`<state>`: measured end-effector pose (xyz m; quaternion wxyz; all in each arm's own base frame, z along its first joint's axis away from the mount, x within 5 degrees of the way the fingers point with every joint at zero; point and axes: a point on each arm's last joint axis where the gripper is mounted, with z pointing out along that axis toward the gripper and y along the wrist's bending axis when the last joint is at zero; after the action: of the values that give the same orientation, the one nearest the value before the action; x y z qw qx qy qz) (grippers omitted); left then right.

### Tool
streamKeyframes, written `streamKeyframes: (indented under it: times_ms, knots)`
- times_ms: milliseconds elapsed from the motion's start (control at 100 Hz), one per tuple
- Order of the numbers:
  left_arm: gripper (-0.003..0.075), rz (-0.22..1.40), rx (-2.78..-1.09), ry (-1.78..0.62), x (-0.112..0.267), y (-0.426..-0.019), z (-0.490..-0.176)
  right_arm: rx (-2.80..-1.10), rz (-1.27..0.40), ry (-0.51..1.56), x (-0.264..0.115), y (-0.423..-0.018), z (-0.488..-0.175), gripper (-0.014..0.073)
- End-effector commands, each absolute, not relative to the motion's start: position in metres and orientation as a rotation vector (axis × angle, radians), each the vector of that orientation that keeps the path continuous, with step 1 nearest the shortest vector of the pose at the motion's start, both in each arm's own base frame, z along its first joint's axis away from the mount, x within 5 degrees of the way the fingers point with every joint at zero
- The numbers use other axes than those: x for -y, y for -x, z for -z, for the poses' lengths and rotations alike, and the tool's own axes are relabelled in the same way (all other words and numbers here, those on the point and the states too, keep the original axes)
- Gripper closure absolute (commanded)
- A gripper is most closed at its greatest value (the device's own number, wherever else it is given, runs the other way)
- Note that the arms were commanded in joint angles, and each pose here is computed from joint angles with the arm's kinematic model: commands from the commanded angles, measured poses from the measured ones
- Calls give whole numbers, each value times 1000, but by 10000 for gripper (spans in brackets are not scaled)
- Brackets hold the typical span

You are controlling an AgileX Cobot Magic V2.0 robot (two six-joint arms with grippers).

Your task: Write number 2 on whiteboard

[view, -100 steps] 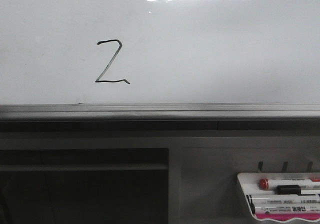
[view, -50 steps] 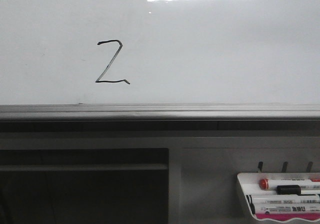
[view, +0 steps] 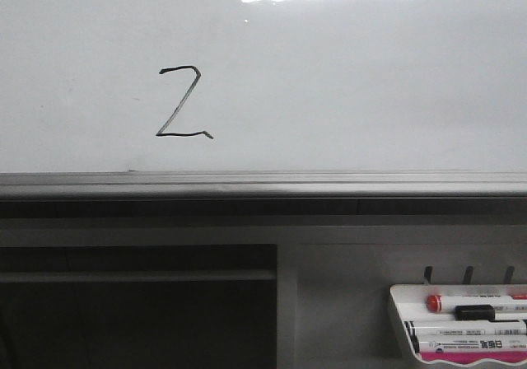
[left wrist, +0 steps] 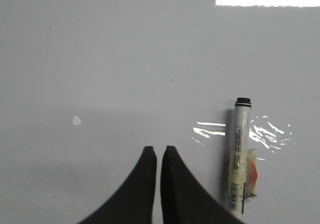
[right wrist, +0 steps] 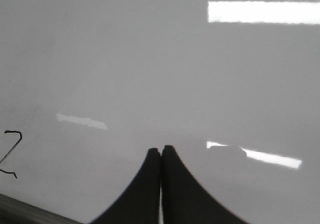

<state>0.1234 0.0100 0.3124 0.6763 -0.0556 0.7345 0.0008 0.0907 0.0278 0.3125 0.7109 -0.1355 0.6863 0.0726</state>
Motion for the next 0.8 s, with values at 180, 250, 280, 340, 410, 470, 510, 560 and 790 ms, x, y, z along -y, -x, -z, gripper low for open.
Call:
streamKeyframes:
  times_ms: [180, 250, 280, 340, 410, 470, 510, 560, 790]
  knots:
    - [740, -2, -1548, 150, -12, -123, -328, -1457, -165, 317, -30, -92, -318, 666]
    - [740, -2, -1548, 150, -12, -123, -328, -1457, -165, 317, -30, -92, -318, 666]
    - [740, -2, -1548, 150, -12, -123, -328, -1457, -165, 317, -30, -92, -318, 666]
    - [740, -2, -1548, 150, -12, -123, -328, -1457, -165, 317, -30, -92, -318, 666]
    - [740, 15, -1525, 129, -9, -119, -330, -1457, -165, 317, -30, -92, -318, 666]
    - [740, 3, -1471, 95, -7, -108, -334, -1457, -165, 317, -30, -92, -318, 666]
    - [740, -2, -1461, 80, -6, -101, -330, -1457, -165, 317, -30, -92, -318, 666]
    - [740, -10, -1433, 66, -5, -89, -323, -1457, -165, 317, -30, -92, -318, 666]
    - [740, -22, -1448, 70, -5, -67, -250, -1457, -165, 317, -30, -92, -318, 666]
